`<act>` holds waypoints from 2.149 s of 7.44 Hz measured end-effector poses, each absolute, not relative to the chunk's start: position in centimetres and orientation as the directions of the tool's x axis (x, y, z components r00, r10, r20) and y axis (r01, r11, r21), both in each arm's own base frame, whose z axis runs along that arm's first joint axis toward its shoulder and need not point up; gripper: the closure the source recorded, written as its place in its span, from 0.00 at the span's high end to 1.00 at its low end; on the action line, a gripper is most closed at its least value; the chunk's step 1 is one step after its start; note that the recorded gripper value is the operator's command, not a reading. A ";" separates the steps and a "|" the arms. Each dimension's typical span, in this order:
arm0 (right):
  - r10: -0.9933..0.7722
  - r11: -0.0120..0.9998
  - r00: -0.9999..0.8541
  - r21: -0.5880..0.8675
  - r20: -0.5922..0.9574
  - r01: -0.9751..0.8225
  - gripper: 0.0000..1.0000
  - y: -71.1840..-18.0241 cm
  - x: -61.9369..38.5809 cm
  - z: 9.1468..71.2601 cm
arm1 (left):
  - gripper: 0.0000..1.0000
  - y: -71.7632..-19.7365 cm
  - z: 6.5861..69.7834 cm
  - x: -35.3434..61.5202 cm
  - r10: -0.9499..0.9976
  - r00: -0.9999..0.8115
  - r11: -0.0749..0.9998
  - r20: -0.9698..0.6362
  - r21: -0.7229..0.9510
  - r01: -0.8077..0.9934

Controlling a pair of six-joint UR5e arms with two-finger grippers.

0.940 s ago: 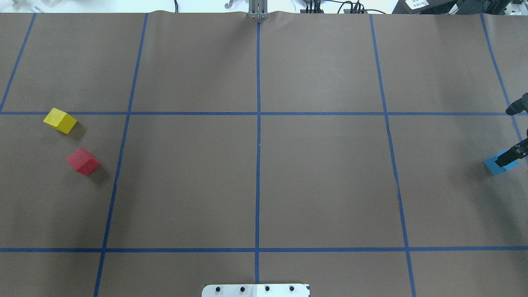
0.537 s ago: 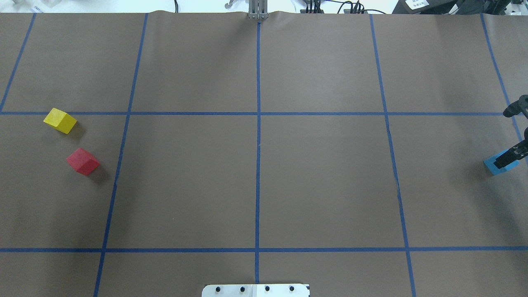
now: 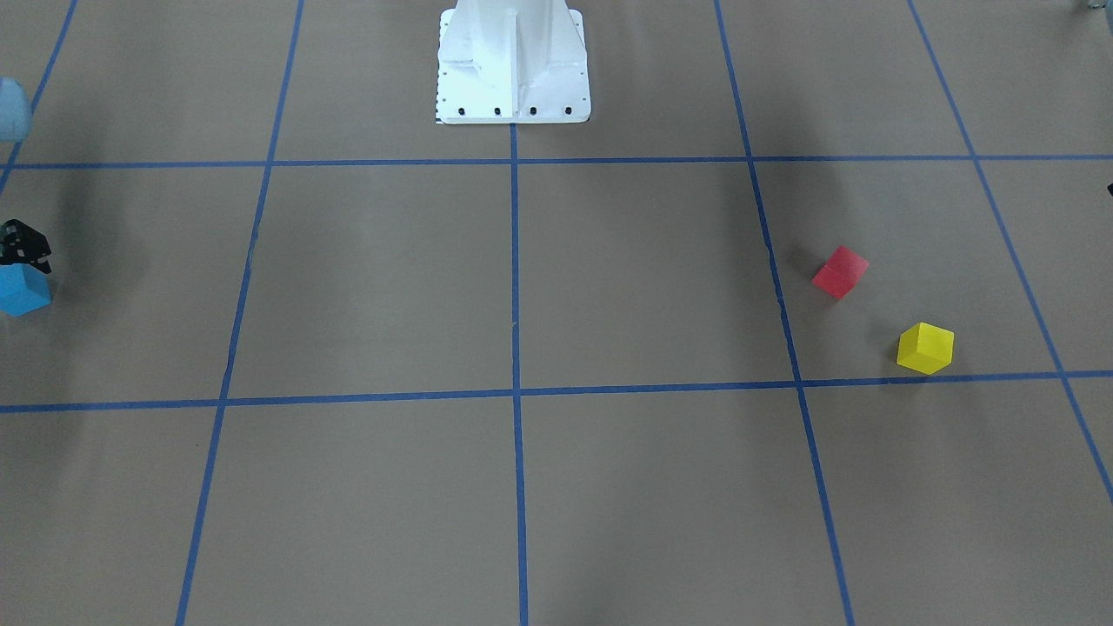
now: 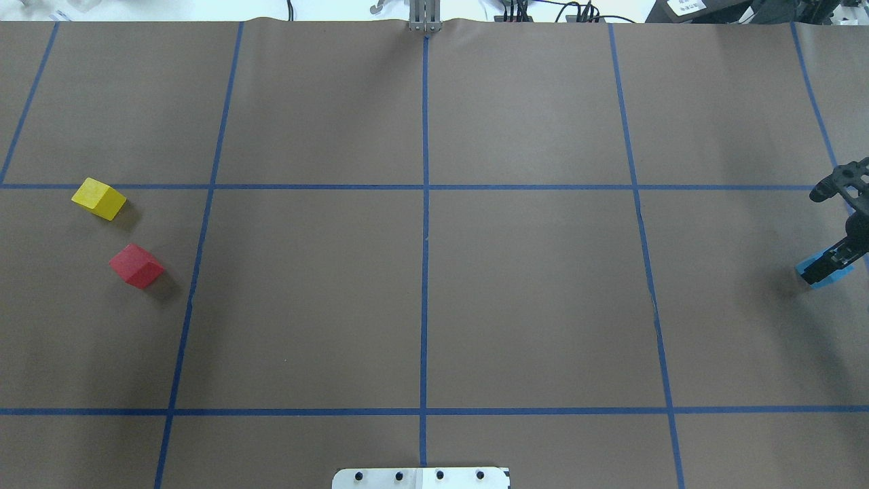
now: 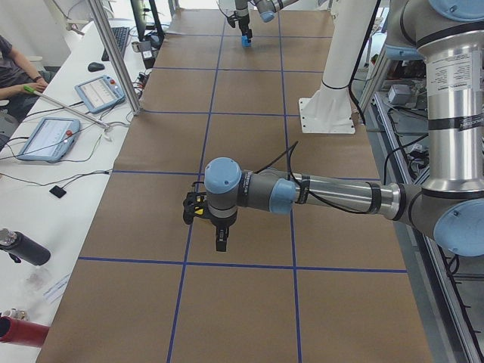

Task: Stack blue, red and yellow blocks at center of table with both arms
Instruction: 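Lower the right gripper onto the blue cube and close on it, then carry the blue cube with the right gripper to the table center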

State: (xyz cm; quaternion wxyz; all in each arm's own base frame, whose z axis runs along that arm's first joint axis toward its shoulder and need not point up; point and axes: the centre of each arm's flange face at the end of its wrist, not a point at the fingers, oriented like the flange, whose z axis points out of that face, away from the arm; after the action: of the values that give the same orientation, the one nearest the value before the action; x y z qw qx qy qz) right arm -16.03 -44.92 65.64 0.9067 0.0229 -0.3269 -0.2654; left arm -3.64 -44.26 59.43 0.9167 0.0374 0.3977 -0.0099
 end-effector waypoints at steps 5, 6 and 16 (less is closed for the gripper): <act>-0.534 0.834 0.624 0.236 0.571 0.498 0.00 -45.4 -16.3 66.0 | 1.00 -43.7 58.7 -3.7 0.020 0.685 0.996 -0.728 0.073 0.048; -0.536 0.834 0.622 0.245 0.571 0.494 0.00 -45.8 -16.6 65.4 | 1.00 -43.6 58.6 -3.7 0.023 0.685 0.996 -0.728 0.076 0.048; 0.015 0.999 0.607 -0.040 0.795 0.028 0.00 -50.2 -53.9 24.3 | 1.00 -43.1 57.7 -3.5 0.030 0.678 0.995 -0.734 0.085 0.048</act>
State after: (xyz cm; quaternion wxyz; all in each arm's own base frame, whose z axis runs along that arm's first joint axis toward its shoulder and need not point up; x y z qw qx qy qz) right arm -53.92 -50.19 24.27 0.8961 -0.0240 -0.4433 -0.0035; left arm -3.48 -43.13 57.69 0.9148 0.0488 0.4010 -0.0051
